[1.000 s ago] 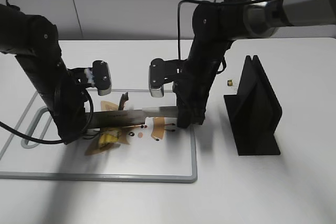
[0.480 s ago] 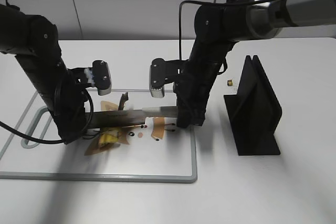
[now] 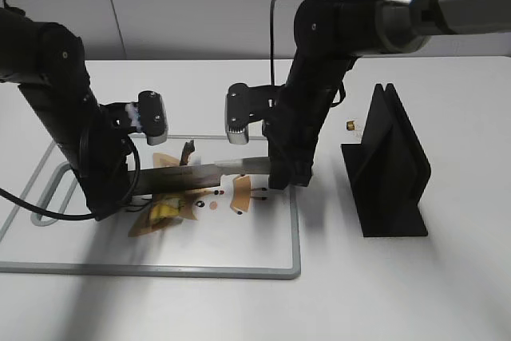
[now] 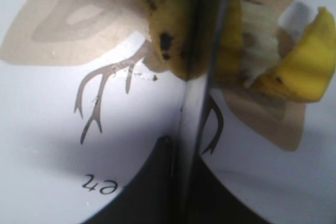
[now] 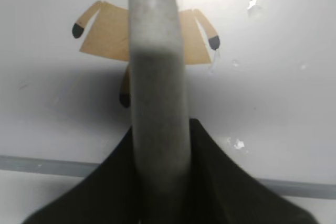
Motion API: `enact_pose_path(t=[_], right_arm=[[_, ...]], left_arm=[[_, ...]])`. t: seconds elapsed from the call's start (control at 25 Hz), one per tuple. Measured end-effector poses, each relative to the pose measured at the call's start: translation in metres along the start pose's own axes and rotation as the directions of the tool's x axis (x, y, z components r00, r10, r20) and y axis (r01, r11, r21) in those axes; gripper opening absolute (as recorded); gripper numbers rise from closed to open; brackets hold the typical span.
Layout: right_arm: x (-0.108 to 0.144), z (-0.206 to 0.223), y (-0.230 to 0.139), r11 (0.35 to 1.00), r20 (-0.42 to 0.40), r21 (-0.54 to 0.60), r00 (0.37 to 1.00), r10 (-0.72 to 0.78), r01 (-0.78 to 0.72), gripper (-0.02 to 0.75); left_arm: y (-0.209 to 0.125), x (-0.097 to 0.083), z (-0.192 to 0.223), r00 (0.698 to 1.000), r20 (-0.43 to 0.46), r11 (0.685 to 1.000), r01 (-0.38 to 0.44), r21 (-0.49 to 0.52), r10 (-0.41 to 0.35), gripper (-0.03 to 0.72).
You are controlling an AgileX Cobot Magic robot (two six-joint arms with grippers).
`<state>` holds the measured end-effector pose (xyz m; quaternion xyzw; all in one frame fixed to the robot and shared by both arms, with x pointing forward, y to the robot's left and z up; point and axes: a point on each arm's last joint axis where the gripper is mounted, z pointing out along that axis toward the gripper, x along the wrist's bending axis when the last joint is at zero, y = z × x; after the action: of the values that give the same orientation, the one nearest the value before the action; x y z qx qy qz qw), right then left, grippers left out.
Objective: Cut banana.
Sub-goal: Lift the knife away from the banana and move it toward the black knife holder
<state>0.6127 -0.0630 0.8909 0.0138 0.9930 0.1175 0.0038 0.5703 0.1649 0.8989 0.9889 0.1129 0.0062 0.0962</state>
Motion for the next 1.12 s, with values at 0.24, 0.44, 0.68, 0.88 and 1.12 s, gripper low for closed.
enact_pose_path(t=[0.24, 0.44, 0.68, 0.88, 1.12], right_arm=[[0.001, -0.032, 0.007, 0.999, 0.065, -0.027, 0.998, -0.022, 0.024, 0.172], [0.005, -0.072, 0.014, 0.997, 0.134, -0.068, 0.99, -0.037, 0.047, 0.172], [0.016, -0.116, 0.021, 0.99, 0.2, -0.117, 0.979, -0.049, 0.073, 0.172], [0.025, -0.145, 0.023, 0.986, 0.23, -0.14, 0.971, -0.059, 0.093, 0.172], [0.027, -0.152, 0.024, 0.984, 0.239, -0.145, 0.969, -0.065, 0.102, 0.172]], left_arm=[[0.002, -0.003, -0.025, 0.998, -0.063, 1.0, -0.019, -0.023, 0.017, -0.009], [0.004, -0.008, -0.065, 0.988, -0.145, 0.997, -0.053, -0.056, 0.045, -0.009], [0.004, -0.023, -0.114, 0.969, -0.238, 0.991, -0.092, -0.099, 0.066, -0.009], [0.004, -0.035, -0.142, 0.952, -0.299, 0.984, -0.119, -0.135, 0.074, -0.009], [0.004, -0.039, -0.15, 0.946, -0.315, 0.981, -0.125, -0.146, 0.074, -0.009]])
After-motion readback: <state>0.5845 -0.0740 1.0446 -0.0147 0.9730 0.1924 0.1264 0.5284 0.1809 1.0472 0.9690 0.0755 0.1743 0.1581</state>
